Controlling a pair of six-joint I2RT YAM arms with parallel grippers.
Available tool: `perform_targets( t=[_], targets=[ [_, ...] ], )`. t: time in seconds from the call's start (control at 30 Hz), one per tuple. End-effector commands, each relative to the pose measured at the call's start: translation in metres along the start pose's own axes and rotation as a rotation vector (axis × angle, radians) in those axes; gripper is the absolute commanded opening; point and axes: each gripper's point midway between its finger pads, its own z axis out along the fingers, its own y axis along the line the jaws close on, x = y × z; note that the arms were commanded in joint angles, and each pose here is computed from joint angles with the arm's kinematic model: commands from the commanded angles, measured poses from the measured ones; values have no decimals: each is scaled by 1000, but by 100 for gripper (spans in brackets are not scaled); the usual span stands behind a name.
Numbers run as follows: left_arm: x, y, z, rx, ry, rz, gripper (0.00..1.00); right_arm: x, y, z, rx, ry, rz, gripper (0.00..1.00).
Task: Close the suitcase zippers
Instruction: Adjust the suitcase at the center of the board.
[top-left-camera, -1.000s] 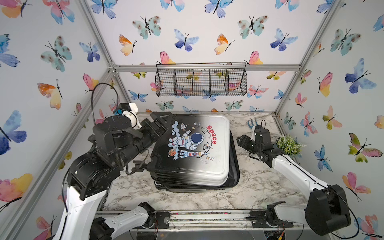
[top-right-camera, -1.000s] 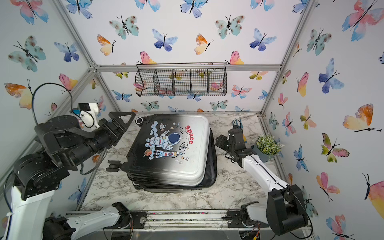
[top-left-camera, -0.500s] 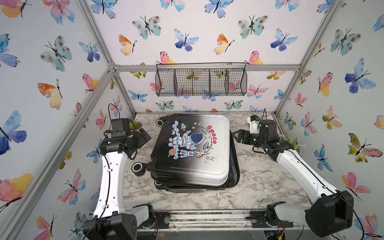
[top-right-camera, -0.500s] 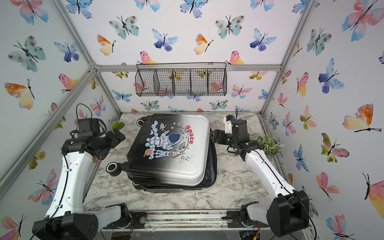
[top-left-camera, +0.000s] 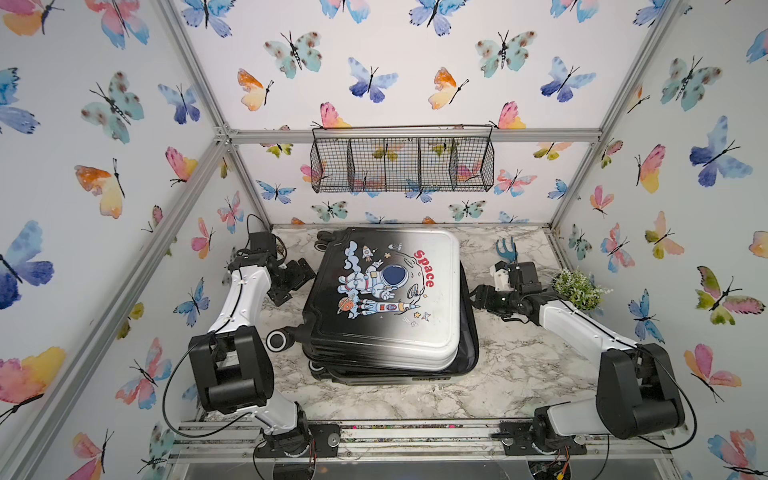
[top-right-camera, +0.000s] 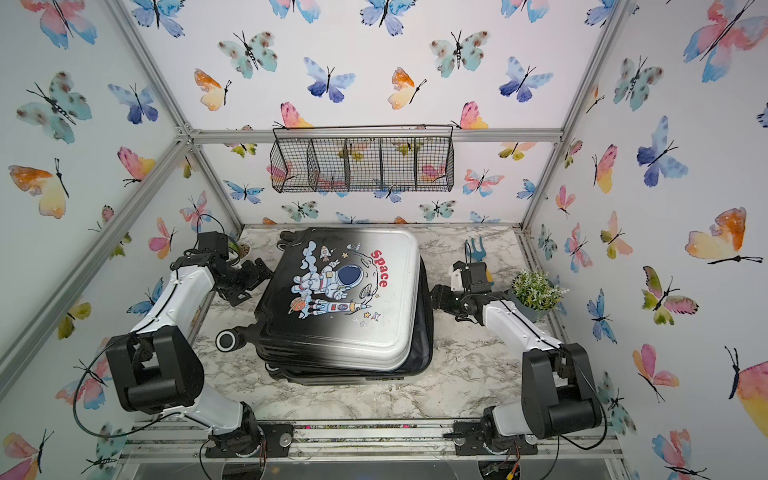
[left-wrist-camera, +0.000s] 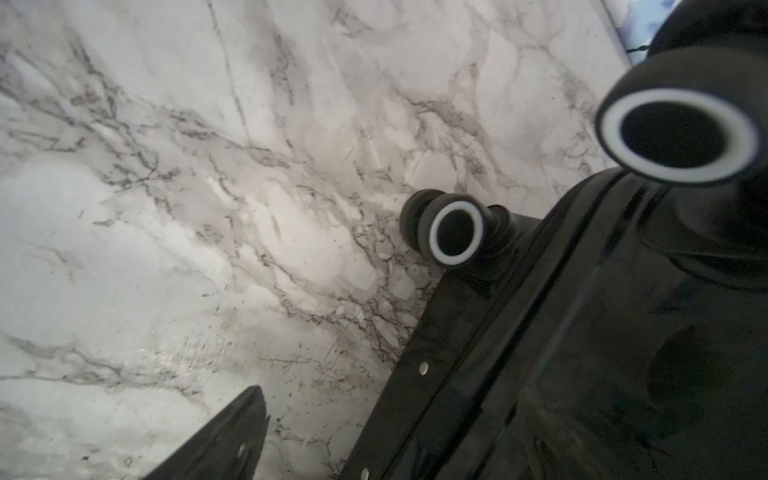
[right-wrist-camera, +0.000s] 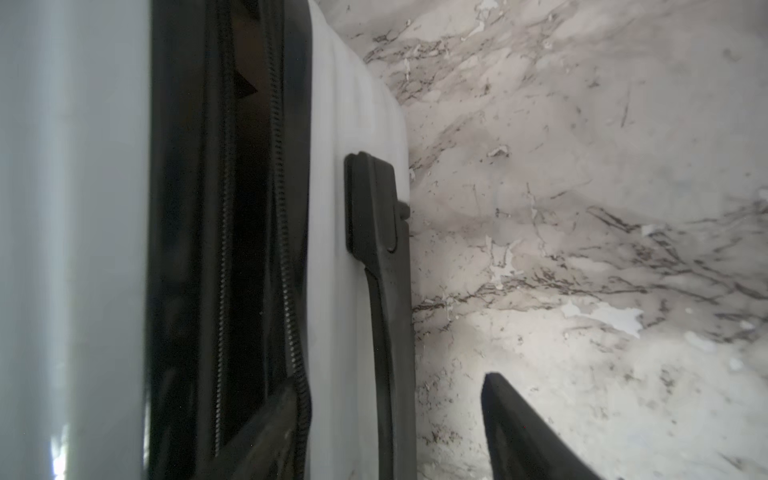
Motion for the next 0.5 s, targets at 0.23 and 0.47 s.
perform_targets(
  t=[0.23, 0.47],
  targets=[
    [25, -95, 25, 158, 126, 127, 95, 31, 54, -1, -197, 83, 12, 56],
    [25, -129, 42, 219, 165, 163, 94, 62, 82, -7, -221, 136, -26, 54]
  ],
)
